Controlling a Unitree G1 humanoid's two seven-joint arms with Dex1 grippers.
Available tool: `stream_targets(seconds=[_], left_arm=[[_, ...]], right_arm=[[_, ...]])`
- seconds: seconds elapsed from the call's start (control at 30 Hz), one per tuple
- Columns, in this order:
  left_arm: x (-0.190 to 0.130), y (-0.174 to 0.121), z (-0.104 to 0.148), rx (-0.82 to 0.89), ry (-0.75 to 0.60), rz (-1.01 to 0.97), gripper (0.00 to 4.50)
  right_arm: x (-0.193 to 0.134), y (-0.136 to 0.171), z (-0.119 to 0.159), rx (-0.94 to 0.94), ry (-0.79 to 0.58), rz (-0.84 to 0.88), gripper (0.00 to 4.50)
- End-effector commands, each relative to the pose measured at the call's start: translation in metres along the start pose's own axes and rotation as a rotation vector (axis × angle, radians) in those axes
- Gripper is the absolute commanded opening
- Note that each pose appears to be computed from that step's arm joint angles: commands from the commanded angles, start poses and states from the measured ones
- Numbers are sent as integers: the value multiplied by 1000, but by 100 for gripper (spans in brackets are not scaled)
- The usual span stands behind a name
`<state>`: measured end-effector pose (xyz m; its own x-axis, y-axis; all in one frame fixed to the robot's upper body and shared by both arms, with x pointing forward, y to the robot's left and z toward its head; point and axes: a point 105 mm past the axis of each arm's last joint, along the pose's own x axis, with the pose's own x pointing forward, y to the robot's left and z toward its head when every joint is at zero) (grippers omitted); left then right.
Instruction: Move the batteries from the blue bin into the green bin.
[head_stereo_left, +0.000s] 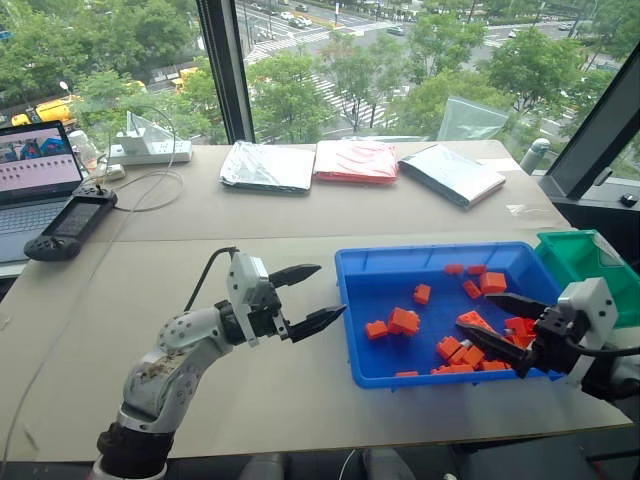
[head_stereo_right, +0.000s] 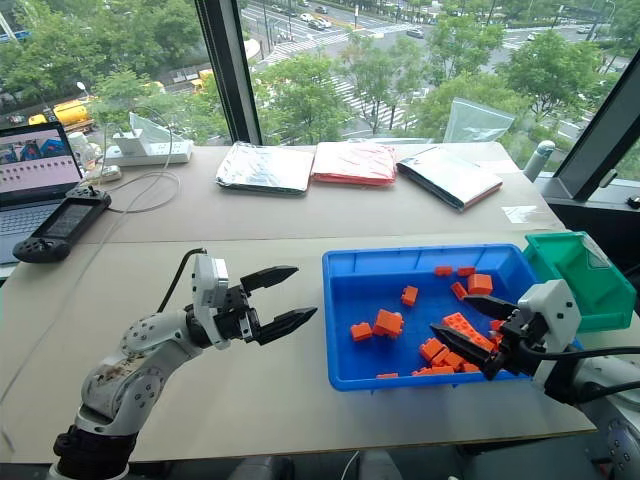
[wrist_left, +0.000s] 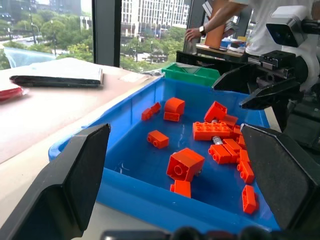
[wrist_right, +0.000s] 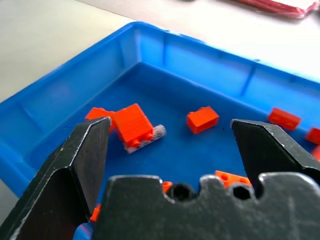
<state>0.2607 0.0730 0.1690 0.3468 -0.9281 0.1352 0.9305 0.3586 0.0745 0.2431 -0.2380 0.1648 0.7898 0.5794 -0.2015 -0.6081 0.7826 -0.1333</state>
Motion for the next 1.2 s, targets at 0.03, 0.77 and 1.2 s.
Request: stream_targets(seconds=[0.03,0.77,1.2], left_arm=[[2,-14,-3,13,2,-105,450],[14,-26,-6,28,-11,-218,450],[14,-25,-5,42,-10,-178,450]], right_arm=[[-4,-22,4,-49,38,-113,445],[-16,-68,-47,-106,568,-314,445],[-3,-75,-51,-43,576,-345,445]])
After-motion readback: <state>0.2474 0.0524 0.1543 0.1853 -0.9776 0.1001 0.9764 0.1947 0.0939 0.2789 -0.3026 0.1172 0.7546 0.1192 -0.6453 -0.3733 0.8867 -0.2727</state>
